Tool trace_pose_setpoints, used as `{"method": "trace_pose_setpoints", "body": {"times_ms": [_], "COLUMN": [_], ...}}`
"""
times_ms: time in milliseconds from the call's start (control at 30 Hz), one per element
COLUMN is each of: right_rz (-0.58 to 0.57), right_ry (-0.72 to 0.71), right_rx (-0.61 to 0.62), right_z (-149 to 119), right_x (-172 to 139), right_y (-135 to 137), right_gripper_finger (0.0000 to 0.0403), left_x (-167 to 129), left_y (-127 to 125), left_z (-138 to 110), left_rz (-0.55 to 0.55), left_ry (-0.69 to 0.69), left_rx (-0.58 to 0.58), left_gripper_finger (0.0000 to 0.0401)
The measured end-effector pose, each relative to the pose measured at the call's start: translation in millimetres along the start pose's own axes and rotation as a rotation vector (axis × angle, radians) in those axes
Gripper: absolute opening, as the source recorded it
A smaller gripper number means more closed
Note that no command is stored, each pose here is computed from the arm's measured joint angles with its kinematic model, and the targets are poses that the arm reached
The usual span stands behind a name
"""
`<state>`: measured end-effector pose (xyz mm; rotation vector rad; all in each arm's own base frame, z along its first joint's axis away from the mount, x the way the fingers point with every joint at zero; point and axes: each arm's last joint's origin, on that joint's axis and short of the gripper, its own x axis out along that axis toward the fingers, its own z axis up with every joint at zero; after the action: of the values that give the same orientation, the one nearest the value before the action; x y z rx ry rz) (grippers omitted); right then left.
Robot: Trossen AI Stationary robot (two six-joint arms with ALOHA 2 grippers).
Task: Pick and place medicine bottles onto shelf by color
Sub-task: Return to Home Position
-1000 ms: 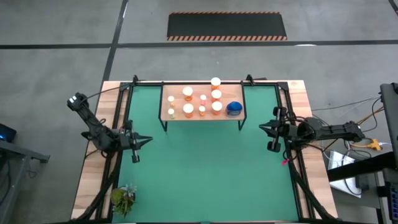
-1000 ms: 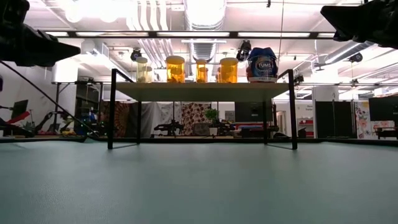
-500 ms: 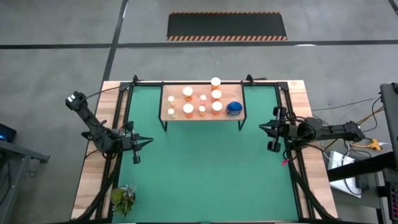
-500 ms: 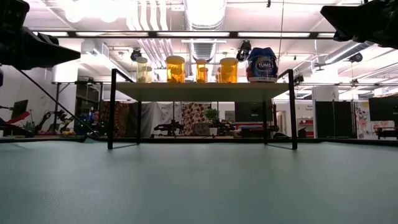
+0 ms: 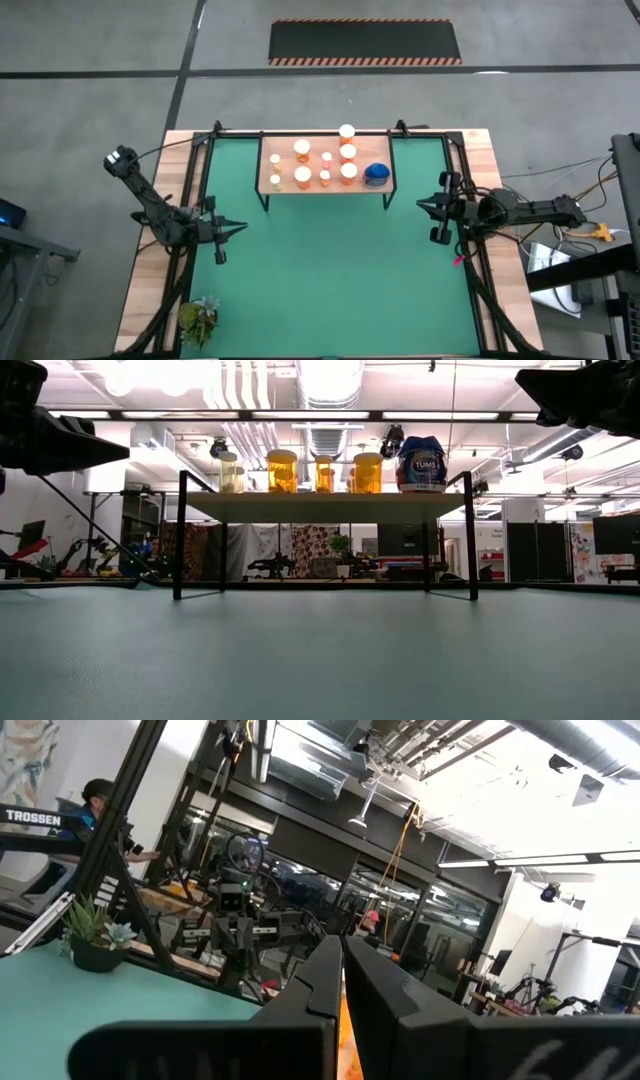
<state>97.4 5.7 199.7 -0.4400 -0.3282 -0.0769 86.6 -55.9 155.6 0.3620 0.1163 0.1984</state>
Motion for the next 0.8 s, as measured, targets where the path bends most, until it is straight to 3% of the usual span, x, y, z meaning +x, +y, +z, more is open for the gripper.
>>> {"method": "trace_pose_setpoints", "body": {"times_ms": [800], "right_rz": [0.001], "right_ry": [0.001], "right_rx": [0.000], "right_z": [-0.2], "right_x": [0.0], "right_y": [0.1], "right_gripper_finger": [0.0009], "left_x": [0.3], "left_y": [-0.7], "left_z": [-0.5], "left_rz": [-0.002], "left_ry": [0.005], "left_rx": [0.008], "left_gripper_finger": [0.0006]}}
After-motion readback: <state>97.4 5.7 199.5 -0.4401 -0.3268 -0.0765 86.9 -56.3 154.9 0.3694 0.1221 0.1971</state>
